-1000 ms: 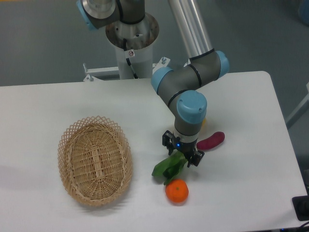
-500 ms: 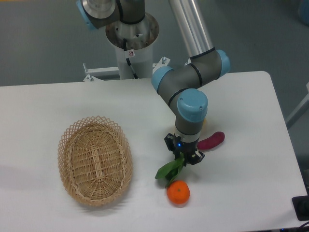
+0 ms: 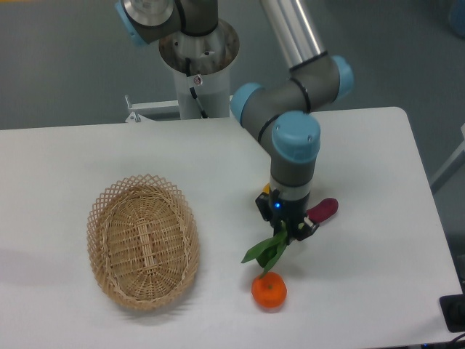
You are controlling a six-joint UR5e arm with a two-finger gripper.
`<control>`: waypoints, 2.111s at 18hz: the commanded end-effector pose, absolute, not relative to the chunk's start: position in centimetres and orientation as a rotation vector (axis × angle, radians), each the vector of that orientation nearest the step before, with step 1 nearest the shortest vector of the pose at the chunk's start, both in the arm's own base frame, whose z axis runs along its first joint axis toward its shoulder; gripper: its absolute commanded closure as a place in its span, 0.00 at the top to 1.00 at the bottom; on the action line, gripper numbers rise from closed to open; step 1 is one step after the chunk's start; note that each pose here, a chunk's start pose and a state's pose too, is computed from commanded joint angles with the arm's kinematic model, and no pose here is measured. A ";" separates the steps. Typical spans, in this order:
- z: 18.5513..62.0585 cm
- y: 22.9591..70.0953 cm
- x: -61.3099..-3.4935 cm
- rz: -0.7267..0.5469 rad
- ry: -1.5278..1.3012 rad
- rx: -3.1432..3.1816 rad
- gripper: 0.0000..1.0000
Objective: Pick up the green vegetable from the table
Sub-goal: 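Lift the bok choy up and away from the tangerine, then hold the bok choy raised above the table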
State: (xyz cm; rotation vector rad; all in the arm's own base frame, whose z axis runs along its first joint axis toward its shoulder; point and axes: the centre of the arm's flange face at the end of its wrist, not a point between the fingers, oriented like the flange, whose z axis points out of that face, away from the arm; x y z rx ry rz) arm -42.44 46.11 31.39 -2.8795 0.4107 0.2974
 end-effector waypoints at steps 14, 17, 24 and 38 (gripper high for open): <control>42.5 38.5 -50.4 0.264 0.419 -2.818 0.37; 42.6 36.6 -51.5 0.251 0.478 -2.826 0.37; 42.8 35.5 -51.8 0.240 0.529 -2.828 0.37; 42.8 35.7 -51.7 0.245 0.532 -2.826 0.37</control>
